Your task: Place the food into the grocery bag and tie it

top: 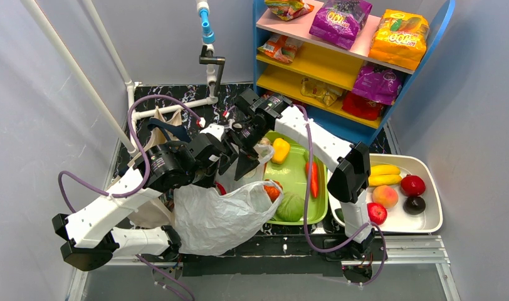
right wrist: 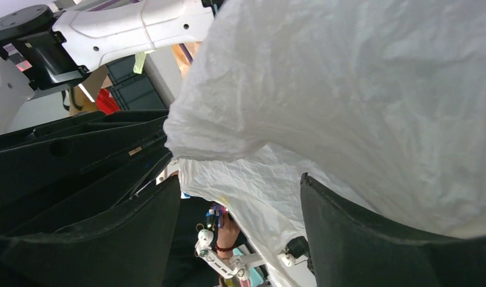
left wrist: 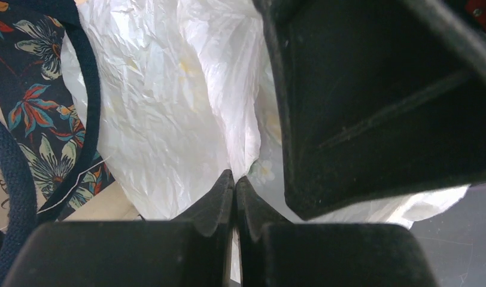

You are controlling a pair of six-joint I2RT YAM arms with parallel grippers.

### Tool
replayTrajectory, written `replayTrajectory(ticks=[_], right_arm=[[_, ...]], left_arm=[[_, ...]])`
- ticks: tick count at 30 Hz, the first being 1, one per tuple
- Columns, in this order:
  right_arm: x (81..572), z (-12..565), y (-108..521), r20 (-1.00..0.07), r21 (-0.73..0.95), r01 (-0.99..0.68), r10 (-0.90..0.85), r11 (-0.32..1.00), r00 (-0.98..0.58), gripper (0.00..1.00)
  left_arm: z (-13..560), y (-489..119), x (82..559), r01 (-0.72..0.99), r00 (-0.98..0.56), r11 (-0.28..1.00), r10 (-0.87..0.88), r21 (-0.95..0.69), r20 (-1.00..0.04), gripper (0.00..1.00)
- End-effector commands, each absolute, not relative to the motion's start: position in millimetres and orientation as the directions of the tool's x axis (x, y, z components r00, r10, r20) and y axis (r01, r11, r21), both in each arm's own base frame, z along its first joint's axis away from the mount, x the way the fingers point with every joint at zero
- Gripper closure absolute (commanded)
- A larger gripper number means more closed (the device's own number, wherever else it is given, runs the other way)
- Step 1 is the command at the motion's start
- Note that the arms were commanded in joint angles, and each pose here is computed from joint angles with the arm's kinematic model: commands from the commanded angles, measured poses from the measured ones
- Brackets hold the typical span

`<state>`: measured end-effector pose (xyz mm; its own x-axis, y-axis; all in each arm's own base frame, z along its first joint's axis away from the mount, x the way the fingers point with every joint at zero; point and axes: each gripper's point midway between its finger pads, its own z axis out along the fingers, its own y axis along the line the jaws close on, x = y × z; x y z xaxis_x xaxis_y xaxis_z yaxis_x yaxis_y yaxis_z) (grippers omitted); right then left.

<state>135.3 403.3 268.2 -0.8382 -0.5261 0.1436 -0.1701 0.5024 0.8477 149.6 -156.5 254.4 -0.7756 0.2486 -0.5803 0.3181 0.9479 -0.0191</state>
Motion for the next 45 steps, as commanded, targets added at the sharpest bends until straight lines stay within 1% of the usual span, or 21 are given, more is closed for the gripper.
replayTrajectory(ticks=[1,5,10,13,14,15,16,18,19,21,23,25,28,33,40,45], right_arm=[[129,310,402,-0.019,0.886,-0.269,-0.551,0.377,-0.834,0.19],[128,321,395,-0.098,0.873,-0.33,-0.533,0.359,-0.84,0.17],[130,323,375,-0.176,0.802,-0.425,-0.513,0.421,-0.84,0.15],[139,318,351,-0.231,0.7,-0.492,-0.488,0.518,-0.842,0.13],[144,315,338,-0.258,0.64,-0.512,-0.467,0.572,-0.846,0.13],[155,309,317,-0.292,0.555,-0.515,-0.426,0.653,-0.856,0.13],[168,301,290,-0.313,0.458,-0.475,-0.363,0.751,-0.877,0.13],[185,287,231,-0.356,0.312,-0.339,-0.221,0.888,-0.908,0.12],[190,280,198,-0.383,0.246,-0.239,-0.132,0.939,-0.914,0.1],[194,269,153,-0.416,0.172,-0.085,-0.006,0.981,-0.909,0.02],[192,253,116,-0.436,0.146,0.055,0.114,0.988,-0.893,0.02],[187,237,94,-0.418,0.145,0.167,0.213,0.975,-0.883,0.02],[185,223,77,-0.403,0.144,0.255,0.292,0.956,-0.867,0.02],[190,204,61,-0.384,0.182,0.347,0.392,0.92,-0.836,0.02],[201,170,41,-0.313,0.176,0.494,0.524,0.851,-0.792,0.09],[214,143,31,-0.295,0.157,0.53,0.551,0.834,-0.78,0.13]], left_arm=[[255,-151,144,0.314,-0.78,0.949,0.242,-0.026,-0.577,1.0],[254,-147,141,0.307,-0.785,0.951,0.235,-0.031,-0.574,1.0],[253,-143,137,0.299,-0.788,0.953,0.221,-0.043,-0.574,1.0],[253,-140,135,0.291,-0.789,0.956,0.213,-0.046,-0.576,1.0],[253,-138,135,0.287,-0.789,0.957,0.211,-0.043,-0.577,1.0],[254,-136,134,0.282,-0.789,0.958,0.205,-0.046,-0.58,1.0],[254,-135,134,0.28,-0.789,0.959,0.203,-0.045,-0.58,1.0],[253,-132,132,0.279,-0.79,0.959,0.203,-0.044,-0.579,1.0],[253,-132,131,0.279,-0.791,0.959,0.204,-0.043,-0.577,1.0],[253,-131,131,0.281,-0.79,0.959,0.205,-0.044,-0.577,1.0],[252,-131,131,0.279,-0.791,0.959,0.206,-0.04,-0.577,1.0],[250,-130,131,0.28,-0.792,0.959,0.209,-0.037,-0.573,1.0],[250,-130,130,0.284,-0.791,0.958,0.214,-0.034,-0.573,1.0],[249,-131,131,0.285,-0.791,0.958,0.217,-0.03,-0.572,1.0],[248,-133,134,0.285,-0.789,0.958,0.221,-0.023,-0.572,1.0],[247,-131,135,0.277,-0.789,0.961,0.218,-0.017,-0.574,1.0]])
